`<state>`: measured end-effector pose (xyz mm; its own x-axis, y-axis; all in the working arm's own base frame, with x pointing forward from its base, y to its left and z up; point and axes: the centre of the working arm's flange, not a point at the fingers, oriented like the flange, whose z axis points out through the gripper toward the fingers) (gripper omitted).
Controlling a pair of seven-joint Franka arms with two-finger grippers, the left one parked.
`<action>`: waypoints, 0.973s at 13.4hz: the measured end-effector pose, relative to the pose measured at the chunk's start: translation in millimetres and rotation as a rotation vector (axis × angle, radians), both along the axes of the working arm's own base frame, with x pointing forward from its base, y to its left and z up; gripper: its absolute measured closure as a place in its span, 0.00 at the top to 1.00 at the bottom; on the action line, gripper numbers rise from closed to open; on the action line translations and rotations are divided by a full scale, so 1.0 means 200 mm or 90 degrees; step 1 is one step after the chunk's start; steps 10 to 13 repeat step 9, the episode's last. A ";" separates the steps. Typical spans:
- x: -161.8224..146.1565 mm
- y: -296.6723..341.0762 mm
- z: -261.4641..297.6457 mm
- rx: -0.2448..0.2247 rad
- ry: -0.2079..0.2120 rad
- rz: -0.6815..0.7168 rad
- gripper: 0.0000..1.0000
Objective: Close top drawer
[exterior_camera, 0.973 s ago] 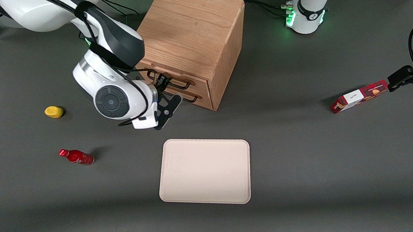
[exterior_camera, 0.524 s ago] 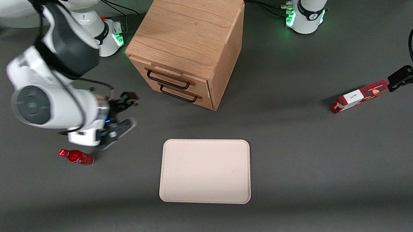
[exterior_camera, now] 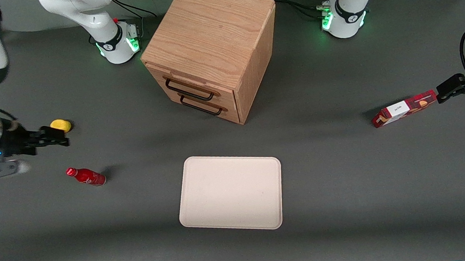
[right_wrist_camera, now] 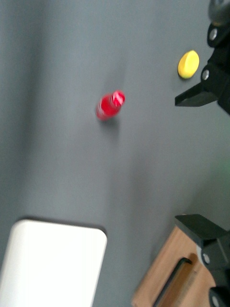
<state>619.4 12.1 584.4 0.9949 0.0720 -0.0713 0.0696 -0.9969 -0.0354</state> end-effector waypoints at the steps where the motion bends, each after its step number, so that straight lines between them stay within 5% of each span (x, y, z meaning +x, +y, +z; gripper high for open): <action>1: -0.02 -0.07 0.03 -0.003 -0.015 -0.016 1.00; 6: -0.17 -0.25 0.09 -0.007 -0.094 -0.058 1.00; 13: -0.27 -0.31 0.08 -0.004 -0.099 -0.071 1.00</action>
